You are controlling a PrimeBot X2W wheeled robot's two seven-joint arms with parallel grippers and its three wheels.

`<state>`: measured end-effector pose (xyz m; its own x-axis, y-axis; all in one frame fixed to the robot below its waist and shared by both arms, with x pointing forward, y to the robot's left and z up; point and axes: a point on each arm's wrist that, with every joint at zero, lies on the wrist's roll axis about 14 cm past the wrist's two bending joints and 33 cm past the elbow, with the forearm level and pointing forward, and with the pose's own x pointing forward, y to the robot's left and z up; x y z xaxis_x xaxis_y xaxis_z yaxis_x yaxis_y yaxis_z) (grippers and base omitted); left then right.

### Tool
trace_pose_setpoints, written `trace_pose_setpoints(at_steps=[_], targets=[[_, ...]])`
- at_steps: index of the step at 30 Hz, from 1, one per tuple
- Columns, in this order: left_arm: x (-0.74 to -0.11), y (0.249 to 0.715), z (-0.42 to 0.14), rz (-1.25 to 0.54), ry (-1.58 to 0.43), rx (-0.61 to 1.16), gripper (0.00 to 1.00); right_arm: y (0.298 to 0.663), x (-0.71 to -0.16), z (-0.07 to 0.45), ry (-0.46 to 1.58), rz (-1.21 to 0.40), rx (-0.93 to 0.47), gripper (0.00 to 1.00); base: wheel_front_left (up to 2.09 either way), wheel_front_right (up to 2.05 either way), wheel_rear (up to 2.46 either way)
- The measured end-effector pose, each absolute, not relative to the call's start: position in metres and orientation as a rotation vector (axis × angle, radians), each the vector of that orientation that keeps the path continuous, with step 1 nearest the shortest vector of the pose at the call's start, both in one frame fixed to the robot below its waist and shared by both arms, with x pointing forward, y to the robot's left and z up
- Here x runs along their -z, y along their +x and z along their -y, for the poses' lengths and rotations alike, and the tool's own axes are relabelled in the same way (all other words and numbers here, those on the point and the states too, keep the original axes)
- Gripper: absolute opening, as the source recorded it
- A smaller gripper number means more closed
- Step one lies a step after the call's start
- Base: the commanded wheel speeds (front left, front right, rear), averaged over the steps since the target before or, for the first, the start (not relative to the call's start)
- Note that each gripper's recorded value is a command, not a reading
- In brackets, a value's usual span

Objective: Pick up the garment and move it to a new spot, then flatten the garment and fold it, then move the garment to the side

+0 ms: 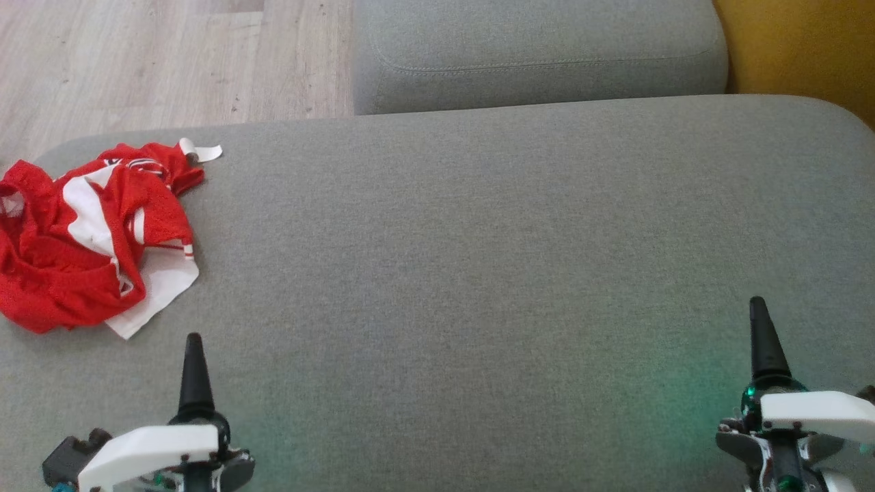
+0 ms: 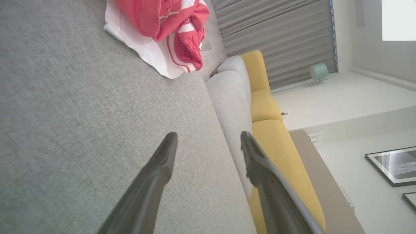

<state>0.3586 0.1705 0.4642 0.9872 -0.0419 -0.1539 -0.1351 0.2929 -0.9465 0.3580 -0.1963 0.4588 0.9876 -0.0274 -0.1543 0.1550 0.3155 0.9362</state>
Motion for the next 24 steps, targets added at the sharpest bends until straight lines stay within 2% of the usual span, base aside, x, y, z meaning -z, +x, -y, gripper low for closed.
trace_pose_setpoints(at_steps=[24], targets=[[-0.47,0.353,-0.159,-0.148,-0.921,-0.014,1.0,0.356,-0.461,0.173,0.932,-0.14,0.039,1.0,0.0,0.0,0.0]])
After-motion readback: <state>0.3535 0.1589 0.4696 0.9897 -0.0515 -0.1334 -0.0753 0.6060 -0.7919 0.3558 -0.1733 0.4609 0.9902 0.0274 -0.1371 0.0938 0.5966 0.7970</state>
